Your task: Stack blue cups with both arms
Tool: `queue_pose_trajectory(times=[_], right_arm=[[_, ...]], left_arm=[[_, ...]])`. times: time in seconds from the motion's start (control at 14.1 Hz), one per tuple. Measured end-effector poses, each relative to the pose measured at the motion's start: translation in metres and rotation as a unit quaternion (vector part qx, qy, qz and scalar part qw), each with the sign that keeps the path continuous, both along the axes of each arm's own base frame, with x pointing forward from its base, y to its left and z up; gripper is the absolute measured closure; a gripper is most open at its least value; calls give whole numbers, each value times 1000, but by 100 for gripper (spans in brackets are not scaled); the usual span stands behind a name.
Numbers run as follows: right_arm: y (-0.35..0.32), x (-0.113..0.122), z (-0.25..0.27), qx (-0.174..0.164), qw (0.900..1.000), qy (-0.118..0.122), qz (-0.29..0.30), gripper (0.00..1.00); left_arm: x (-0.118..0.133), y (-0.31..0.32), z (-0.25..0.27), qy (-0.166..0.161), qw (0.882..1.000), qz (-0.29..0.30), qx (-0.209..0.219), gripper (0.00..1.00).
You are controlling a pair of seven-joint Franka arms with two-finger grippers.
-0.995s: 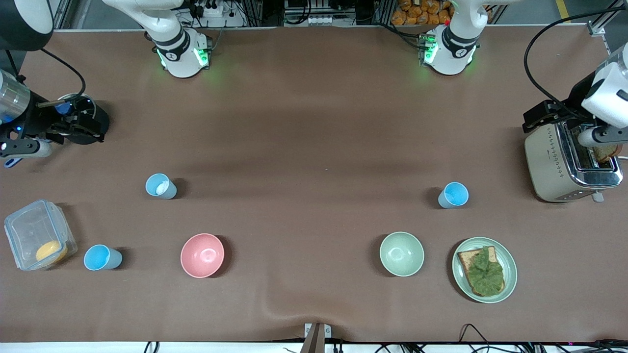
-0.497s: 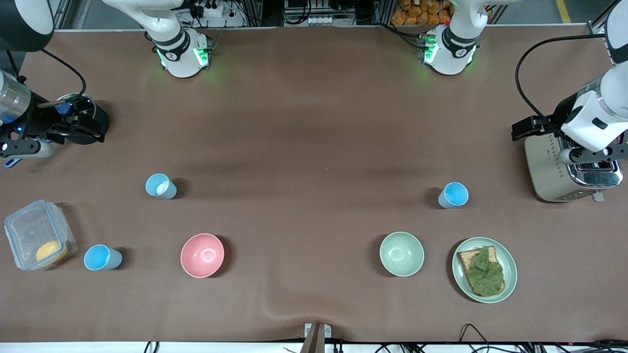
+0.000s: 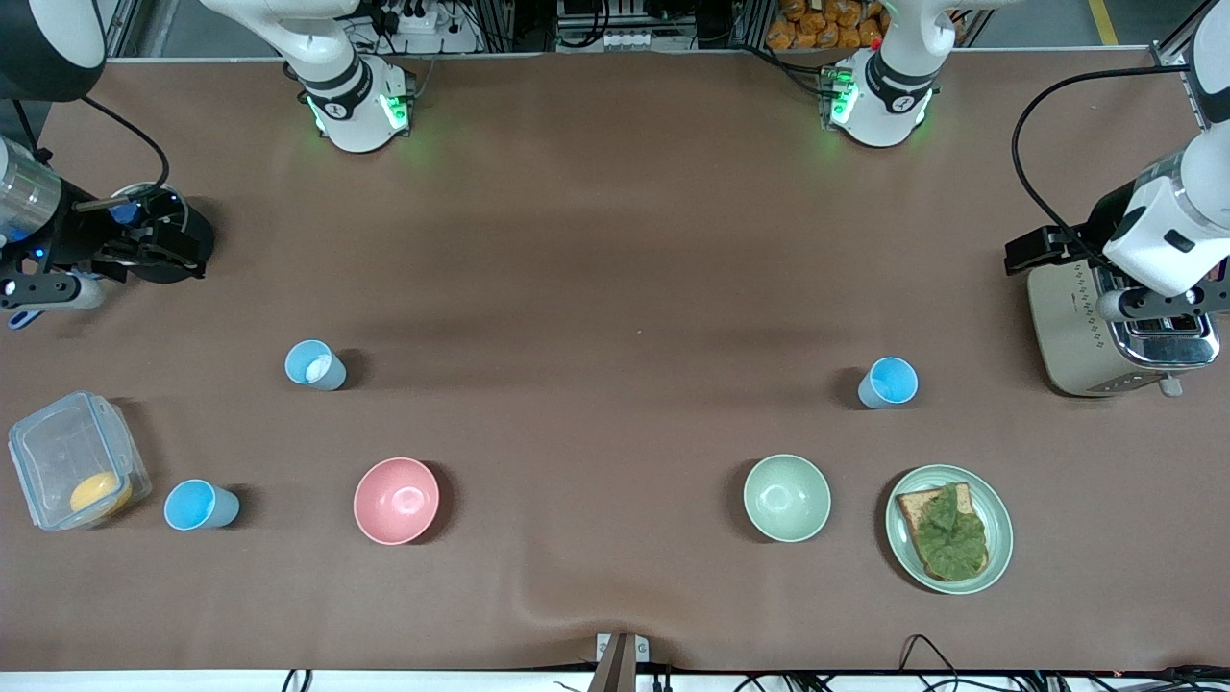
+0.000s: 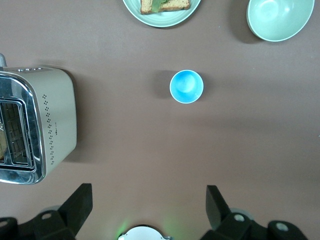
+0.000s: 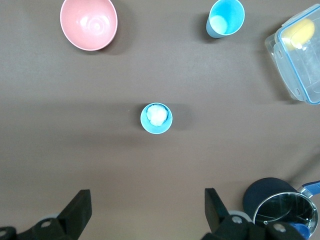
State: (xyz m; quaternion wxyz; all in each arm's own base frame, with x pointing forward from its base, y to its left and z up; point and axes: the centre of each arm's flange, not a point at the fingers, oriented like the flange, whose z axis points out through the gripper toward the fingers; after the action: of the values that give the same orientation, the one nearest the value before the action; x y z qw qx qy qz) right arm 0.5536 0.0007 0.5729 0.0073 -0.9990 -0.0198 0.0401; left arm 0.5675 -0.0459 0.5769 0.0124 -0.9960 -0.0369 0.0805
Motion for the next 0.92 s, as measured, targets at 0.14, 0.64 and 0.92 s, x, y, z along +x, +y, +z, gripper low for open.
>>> queue_pose_trajectory(times=[0.14,0.64,0.92], right_arm=[[0,0,0,0,1000,0,0,0],[0,-1,0,0,1000,2,0,0],[0,-1,-1,0,1000,3,0,0]], left_arm=[[0,0,0,0,1000,0,0,0],[0,1,-1,2,1000,1,0,0],[4,2,-10,10,1000,1,0,0]])
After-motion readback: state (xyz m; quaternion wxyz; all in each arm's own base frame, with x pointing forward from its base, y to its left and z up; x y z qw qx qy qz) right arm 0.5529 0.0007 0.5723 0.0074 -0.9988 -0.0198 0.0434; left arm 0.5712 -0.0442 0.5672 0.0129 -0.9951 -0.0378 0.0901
